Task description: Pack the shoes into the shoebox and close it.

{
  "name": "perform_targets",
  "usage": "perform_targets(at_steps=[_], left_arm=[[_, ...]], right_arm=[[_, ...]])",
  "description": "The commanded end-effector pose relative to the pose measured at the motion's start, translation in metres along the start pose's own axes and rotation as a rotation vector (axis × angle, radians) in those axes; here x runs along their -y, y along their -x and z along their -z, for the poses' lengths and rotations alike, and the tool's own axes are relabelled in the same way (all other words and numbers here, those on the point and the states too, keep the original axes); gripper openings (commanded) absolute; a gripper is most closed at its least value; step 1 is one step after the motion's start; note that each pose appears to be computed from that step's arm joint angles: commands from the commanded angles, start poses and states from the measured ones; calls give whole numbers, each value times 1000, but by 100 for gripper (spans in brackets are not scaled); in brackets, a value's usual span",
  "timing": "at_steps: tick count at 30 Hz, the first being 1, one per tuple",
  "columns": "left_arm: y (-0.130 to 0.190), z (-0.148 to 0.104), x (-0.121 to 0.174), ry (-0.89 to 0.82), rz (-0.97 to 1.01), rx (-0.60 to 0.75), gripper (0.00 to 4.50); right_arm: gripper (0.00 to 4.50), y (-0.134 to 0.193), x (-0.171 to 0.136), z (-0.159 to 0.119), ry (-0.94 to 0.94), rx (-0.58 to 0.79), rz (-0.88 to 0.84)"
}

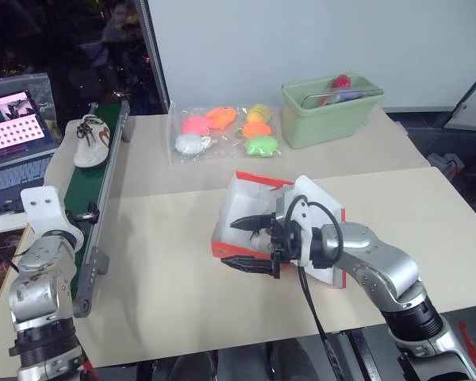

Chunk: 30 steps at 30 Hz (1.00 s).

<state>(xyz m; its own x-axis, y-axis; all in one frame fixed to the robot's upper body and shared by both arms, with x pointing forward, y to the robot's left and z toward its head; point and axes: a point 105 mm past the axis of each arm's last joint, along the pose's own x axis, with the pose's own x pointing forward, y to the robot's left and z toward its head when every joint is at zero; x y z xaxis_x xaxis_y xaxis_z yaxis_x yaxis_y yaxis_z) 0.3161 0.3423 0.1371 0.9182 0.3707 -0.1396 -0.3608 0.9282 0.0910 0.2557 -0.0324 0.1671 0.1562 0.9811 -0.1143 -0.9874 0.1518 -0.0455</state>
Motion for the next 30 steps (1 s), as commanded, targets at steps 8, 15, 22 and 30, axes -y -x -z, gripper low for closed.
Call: perform_targets(at_steps=[8, 15, 22, 30], left_arm=[[-2, -27, -16, 3, -29, -10, 450], [-7, -35, -23, 23, -27, -47, 450], [-7, -15, -23, 50, -23, -134, 450], [-1, 14, -21, 106, -18, -251, 450]], right_arm=[[447, 5, 1, -10, 29, 27, 31], [447, 4, 5, -12, 24, 44, 53], [447, 4, 5, -14, 21, 56, 65], [447, 6, 7, -24, 20, 80, 82]])
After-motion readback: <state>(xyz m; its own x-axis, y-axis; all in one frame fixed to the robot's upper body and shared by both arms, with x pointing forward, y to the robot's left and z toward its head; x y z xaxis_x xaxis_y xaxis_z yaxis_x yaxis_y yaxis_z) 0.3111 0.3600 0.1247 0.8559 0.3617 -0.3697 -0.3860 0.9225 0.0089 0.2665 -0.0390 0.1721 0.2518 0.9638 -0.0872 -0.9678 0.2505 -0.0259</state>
